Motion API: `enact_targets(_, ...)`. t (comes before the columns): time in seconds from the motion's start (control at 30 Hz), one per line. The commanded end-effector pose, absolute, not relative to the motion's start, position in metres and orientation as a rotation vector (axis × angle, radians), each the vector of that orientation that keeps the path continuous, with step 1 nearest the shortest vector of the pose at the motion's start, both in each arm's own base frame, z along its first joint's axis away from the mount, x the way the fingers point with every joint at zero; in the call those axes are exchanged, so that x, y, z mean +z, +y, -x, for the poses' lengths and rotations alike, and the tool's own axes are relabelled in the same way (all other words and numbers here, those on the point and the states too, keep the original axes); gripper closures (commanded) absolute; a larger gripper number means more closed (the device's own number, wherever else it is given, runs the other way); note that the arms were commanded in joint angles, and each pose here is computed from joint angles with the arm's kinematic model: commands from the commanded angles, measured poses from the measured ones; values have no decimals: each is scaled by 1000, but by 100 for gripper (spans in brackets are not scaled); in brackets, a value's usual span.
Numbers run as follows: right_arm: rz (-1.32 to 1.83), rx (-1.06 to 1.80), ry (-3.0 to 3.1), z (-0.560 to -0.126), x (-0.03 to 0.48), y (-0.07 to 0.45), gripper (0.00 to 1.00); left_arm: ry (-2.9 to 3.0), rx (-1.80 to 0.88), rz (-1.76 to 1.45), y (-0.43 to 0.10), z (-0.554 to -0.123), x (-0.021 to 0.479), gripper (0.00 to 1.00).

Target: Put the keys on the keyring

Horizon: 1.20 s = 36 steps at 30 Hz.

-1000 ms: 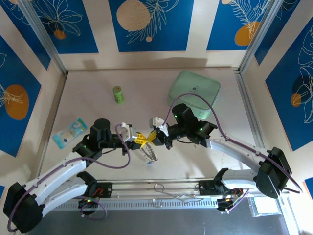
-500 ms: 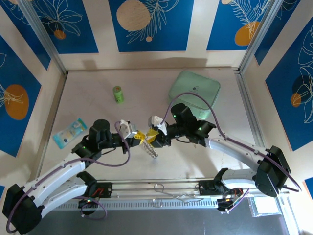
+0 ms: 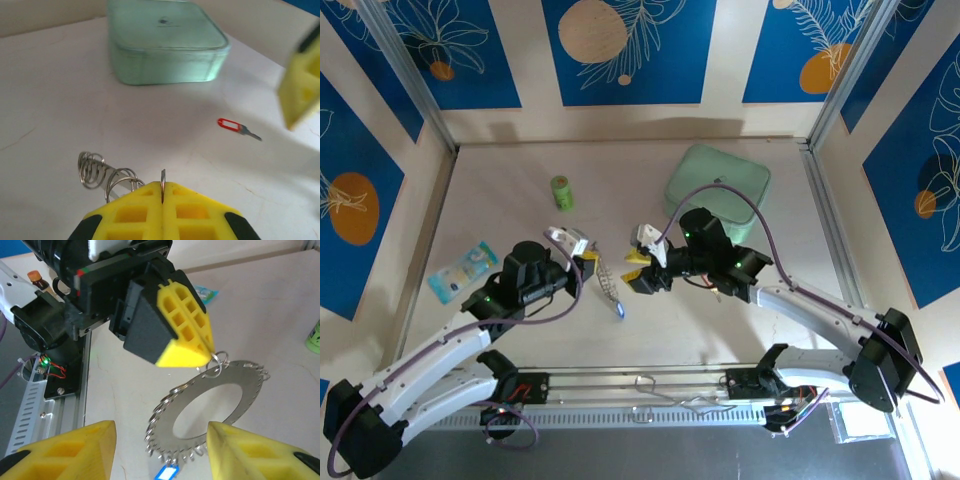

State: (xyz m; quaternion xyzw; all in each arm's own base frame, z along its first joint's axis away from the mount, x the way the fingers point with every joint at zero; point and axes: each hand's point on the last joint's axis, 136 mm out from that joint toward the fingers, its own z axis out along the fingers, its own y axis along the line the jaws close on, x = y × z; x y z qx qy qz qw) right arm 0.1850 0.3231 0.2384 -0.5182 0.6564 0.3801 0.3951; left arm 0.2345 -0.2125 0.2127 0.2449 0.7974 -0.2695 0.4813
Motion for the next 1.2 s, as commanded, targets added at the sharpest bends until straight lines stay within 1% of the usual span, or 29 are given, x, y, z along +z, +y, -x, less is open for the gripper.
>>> enact_targets(0.0,1313,979,1647,-179,237,326,49,1991,-603,-380,-193,-246,229,100)
enact_targets(0.2,1344,1010,1644,-167,227,342,51,2131,-603,-90,-174,-249,228,100)
enact_targets(0.37,1376,1062,1624,-155,219,369,56,2220,-652,50,-174,-246,229,100)
enact_targets(0.53,1357,1180,1541,-146,225,393,58,2339,-645,201,-169,-238,229,100)
enact_targets(0.77,1304,1089,1507,-165,213,425,60,2468,-658,412,-169,-230,237,100)
enact_targets(1.0,1227,935,1438,-191,202,430,60,2673,-589,675,-169,-211,237,100)
enact_targets(1.07,1218,920,1441,-194,200,430,61,2736,-560,763,-171,-205,235,100)
enact_targets(1.17,1223,923,1418,-191,199,427,61,2768,-579,784,-178,-205,237,100)
